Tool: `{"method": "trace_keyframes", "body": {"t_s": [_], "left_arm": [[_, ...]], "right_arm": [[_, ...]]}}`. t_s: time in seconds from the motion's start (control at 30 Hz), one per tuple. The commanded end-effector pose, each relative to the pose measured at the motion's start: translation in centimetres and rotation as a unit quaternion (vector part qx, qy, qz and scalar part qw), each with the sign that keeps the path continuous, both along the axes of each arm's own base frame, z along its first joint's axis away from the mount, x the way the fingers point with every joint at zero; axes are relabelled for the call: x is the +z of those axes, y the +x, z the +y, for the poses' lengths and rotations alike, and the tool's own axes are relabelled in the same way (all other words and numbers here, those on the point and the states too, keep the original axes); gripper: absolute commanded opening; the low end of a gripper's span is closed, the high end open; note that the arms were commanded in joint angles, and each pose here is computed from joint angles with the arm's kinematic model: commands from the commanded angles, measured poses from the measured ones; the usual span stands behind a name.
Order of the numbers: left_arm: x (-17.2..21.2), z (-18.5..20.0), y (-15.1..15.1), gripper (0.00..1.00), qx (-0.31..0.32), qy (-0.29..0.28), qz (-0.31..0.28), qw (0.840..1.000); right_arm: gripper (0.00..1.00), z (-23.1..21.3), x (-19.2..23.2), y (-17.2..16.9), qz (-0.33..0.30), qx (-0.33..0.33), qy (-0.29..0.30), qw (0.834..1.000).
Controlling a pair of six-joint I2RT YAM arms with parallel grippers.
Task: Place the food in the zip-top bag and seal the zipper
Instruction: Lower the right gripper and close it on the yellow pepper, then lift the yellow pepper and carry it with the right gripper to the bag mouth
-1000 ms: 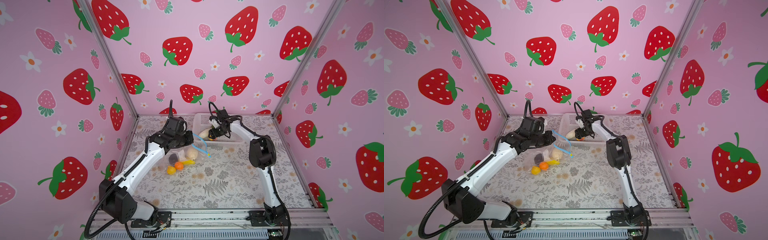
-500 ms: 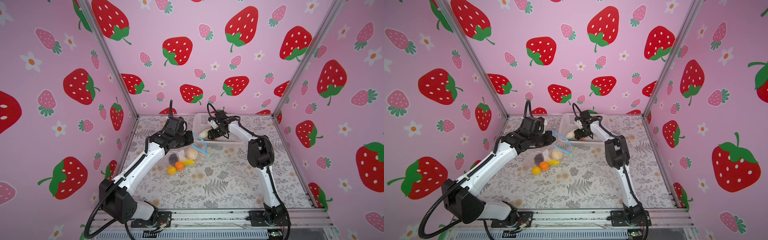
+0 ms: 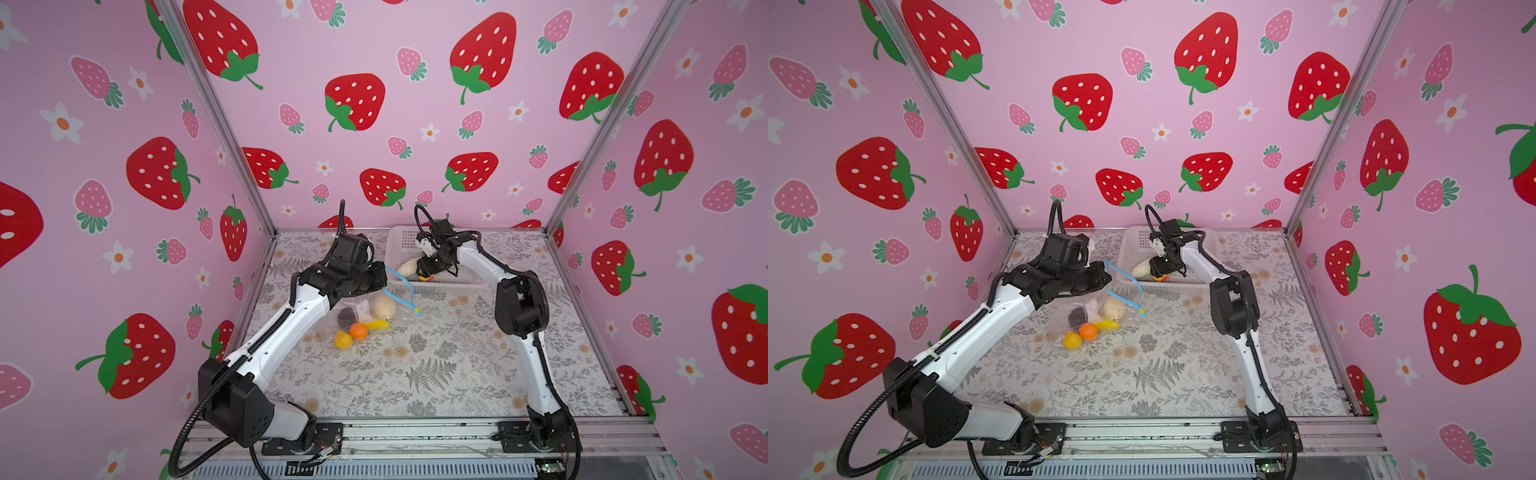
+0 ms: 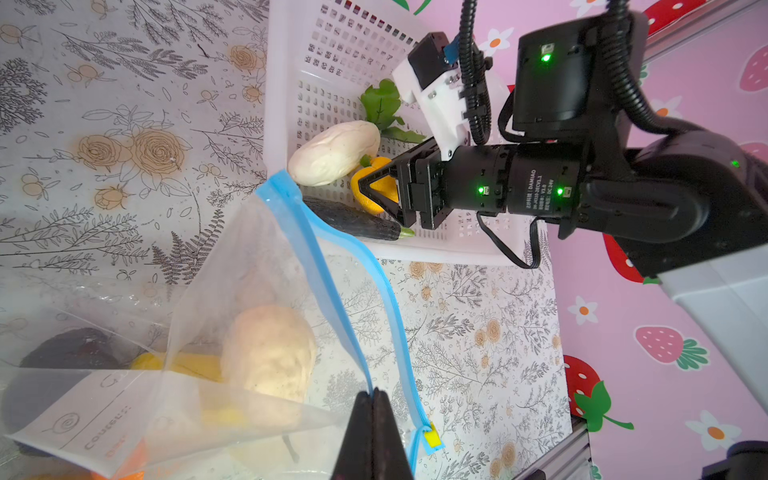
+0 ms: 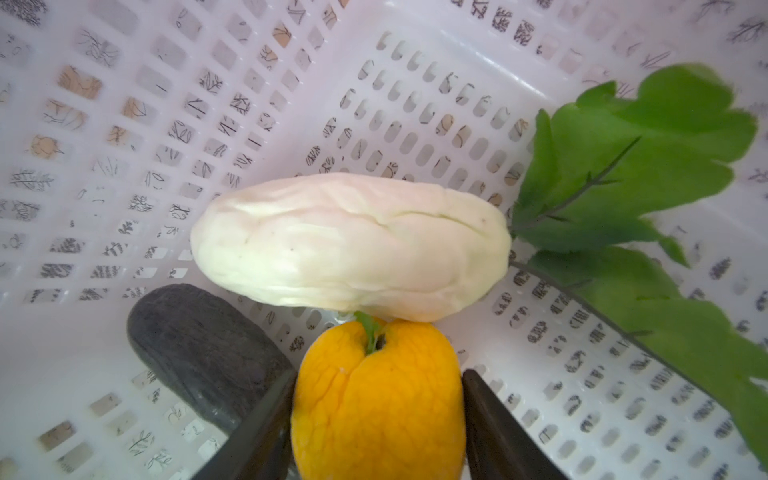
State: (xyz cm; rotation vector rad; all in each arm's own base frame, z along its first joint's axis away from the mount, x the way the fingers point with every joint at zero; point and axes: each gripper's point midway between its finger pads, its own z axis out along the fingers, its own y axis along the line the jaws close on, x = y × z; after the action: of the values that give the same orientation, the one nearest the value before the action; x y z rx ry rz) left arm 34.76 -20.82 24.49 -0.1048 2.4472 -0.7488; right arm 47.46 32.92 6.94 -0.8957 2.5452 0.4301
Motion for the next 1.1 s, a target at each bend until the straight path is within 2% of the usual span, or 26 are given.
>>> {"method": "trace_keyframes", "body": {"t_s": [0.0, 0.6, 1.07], "left_arm": [[0.3, 0.2, -0.2, 0.00, 0.003, -0.007, -0.004, 1.000], [0.1, 0.1, -0.2, 0.00, 0.002, -0.010, -0.002, 1.000], [0.0, 0.1, -0.2, 0.00, 0.001, -0.009, -0.002, 1.000]], "right_arm": [[0.60, 0.1, 1.0, -0.2, 0.001, 0.002, 0.001, 1.000], [0.53, -0.9, 3.6, 0.5, -0.015, -0.017, 0.015, 1.000], [0.52, -2.1, 5.6, 1.1, -0.028, -0.036, 0.024, 0.999]]}}
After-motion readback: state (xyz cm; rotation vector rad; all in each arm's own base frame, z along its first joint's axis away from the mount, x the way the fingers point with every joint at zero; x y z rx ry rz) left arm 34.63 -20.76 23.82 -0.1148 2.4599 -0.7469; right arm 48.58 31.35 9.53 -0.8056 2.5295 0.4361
